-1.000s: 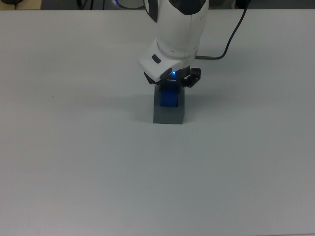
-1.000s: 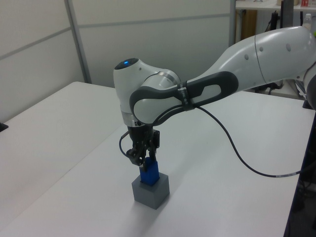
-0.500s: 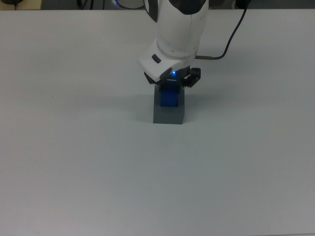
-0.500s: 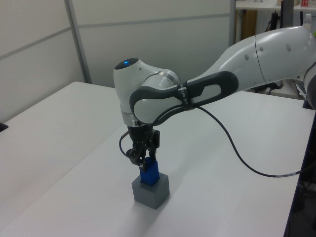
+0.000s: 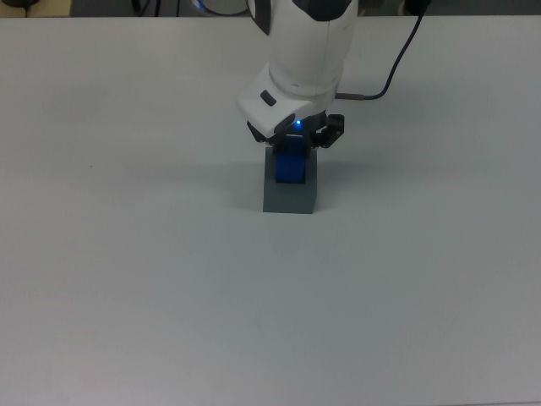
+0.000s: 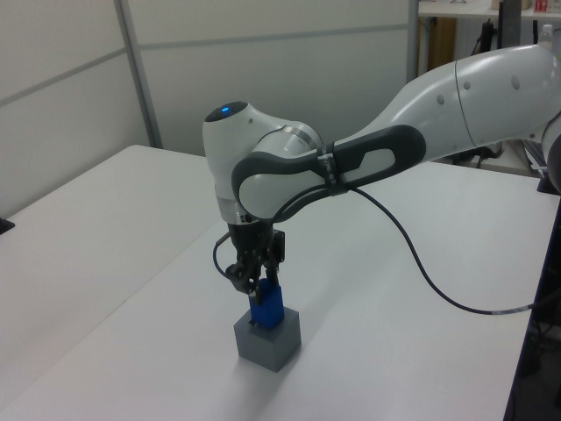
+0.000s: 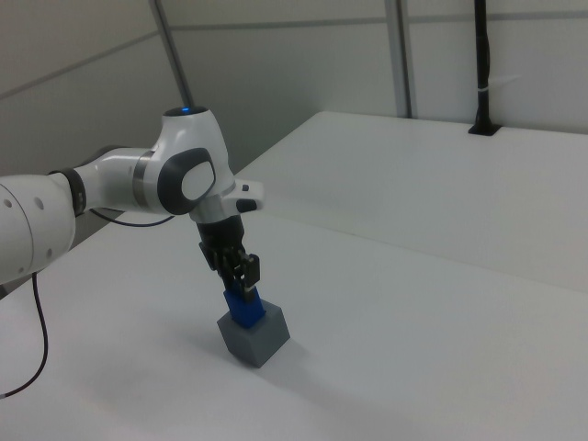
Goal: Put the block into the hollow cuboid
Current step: 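Lower the blue block into the cube's opening, pressing it down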
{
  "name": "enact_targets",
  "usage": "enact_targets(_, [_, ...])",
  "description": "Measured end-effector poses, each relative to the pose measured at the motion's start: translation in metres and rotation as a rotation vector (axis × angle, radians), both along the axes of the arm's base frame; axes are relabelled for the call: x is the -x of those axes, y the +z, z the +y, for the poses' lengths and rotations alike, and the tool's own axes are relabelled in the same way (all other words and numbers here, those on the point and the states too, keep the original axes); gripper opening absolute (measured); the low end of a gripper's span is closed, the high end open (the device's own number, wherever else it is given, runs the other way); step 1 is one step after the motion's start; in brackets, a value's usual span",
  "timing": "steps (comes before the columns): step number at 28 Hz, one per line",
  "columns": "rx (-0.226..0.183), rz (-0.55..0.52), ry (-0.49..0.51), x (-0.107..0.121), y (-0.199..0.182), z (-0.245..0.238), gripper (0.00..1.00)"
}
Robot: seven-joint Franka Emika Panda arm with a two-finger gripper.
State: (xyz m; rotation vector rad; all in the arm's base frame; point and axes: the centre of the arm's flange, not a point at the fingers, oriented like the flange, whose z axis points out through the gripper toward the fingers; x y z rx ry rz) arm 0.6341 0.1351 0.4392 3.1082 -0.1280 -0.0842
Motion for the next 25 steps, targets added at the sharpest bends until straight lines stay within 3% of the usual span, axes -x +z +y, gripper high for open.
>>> enact_targets(25, [0.001,-0.006,0.002,0.0018,0.0,0.0001,0.51])
